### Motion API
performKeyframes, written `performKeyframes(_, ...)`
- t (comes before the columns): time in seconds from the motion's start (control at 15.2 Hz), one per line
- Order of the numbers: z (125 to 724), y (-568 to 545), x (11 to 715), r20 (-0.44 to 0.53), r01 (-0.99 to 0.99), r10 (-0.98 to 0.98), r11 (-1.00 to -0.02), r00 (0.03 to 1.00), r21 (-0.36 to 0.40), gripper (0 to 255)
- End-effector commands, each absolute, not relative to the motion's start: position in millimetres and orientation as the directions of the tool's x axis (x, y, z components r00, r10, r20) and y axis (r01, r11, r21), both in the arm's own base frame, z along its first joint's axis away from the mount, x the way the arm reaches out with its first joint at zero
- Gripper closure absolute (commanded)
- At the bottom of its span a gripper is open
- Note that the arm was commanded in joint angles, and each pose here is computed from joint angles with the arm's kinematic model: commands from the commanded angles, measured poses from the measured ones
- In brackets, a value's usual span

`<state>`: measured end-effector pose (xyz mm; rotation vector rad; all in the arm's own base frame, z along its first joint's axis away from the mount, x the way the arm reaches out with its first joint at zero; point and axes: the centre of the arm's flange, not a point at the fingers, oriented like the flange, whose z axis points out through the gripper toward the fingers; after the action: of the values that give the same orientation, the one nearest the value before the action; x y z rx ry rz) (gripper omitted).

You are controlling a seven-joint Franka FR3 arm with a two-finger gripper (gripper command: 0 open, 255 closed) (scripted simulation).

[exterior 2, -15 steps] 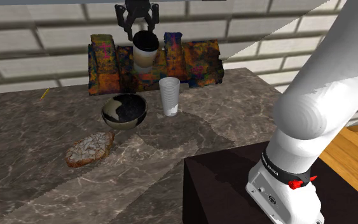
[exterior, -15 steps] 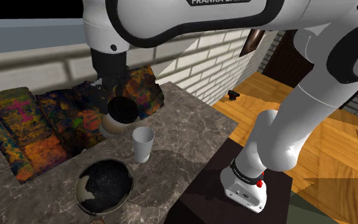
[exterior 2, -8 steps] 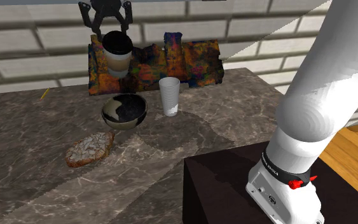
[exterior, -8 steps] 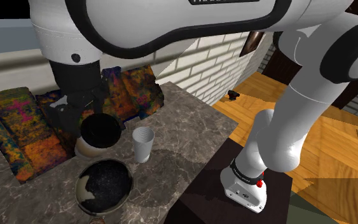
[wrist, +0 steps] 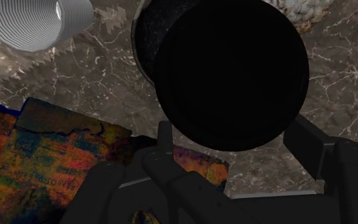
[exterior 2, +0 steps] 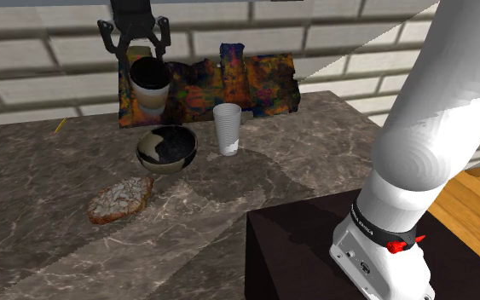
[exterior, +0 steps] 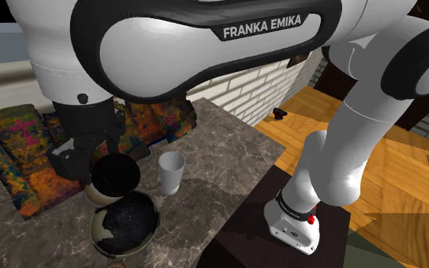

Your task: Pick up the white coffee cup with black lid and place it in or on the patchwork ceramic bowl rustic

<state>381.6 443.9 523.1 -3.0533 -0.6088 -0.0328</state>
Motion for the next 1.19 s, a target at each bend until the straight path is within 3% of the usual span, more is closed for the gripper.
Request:
performKeyframes(0.0, 513.0, 443.6, 381.3, 0.028, 0.384, 0.383, -0.923, 0.923, -0.024, 255)
performKeyframes(1.12, 441.5, 443.6, 381.3, 0.028, 0.384, 0.383, -0.923, 0.923, -0.024, 255)
